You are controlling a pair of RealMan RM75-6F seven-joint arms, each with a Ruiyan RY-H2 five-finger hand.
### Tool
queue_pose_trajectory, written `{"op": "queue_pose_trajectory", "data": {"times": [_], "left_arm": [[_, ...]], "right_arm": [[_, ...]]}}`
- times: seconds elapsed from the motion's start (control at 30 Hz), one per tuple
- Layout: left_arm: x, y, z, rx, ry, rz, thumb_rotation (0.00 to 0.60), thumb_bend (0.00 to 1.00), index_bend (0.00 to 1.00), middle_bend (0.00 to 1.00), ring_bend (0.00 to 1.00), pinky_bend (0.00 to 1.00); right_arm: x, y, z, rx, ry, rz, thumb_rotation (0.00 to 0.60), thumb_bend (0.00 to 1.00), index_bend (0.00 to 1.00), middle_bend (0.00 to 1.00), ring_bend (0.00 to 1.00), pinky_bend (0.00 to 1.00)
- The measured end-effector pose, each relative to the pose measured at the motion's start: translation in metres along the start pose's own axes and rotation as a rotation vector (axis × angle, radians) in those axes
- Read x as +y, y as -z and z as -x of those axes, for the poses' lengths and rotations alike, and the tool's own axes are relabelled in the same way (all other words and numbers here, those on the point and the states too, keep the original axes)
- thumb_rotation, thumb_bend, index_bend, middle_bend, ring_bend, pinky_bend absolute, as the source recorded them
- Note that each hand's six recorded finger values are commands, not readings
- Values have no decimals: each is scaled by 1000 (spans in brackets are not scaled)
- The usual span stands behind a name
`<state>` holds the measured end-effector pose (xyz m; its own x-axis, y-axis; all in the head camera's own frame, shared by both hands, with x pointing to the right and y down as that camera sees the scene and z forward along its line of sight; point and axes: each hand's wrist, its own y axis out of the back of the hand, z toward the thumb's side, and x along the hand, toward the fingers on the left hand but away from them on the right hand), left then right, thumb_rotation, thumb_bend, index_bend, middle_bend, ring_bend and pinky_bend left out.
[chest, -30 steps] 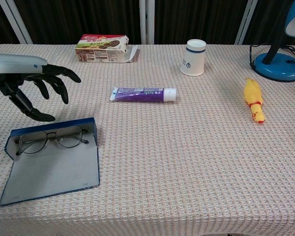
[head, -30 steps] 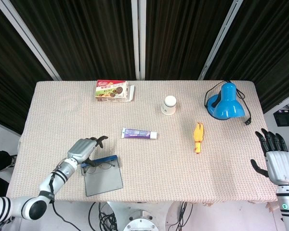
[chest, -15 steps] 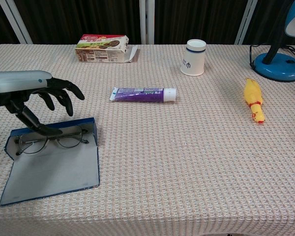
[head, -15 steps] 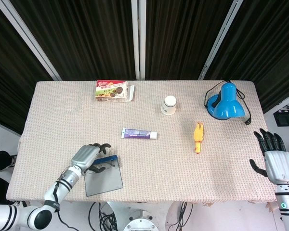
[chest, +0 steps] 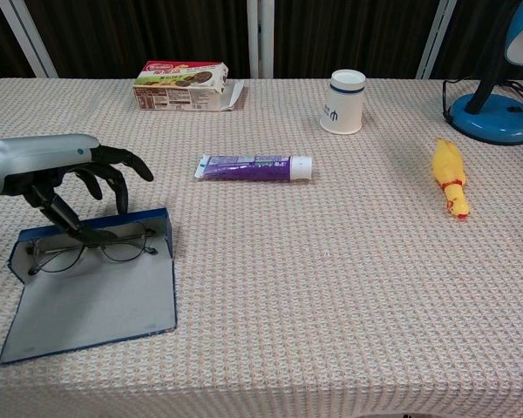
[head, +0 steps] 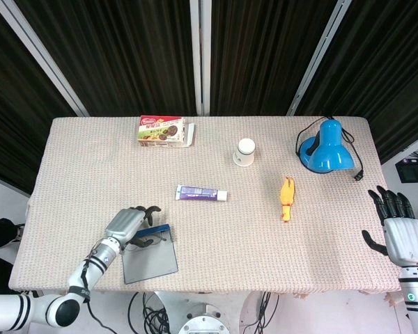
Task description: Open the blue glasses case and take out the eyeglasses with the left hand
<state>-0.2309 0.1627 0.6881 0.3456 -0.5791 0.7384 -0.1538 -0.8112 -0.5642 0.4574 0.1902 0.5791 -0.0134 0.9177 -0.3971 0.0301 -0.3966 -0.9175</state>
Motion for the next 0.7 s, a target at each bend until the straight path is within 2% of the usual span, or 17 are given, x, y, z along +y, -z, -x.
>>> {"op": "queue_pose_trajectory", "data": {"times": [0.2,0.6,0.7], "left_arm": [[-1,2,-1,2,4,-6,600,280,186,420,214,281],[-3,4,-2,-3,12,-6,600,293,185,425,214,273],[-4,4,-2,-5,20,-9,600,329,185,428,214,269]], "right_arm": [[-1,-1,0,0,-4,-3,600,239,0,0,0,0],[-2,-1,1,-2,-8,-5,600,240,0,0,0,0],[-2,0,1,-4,-9,-5,600,239,0,0,0,0]]}}
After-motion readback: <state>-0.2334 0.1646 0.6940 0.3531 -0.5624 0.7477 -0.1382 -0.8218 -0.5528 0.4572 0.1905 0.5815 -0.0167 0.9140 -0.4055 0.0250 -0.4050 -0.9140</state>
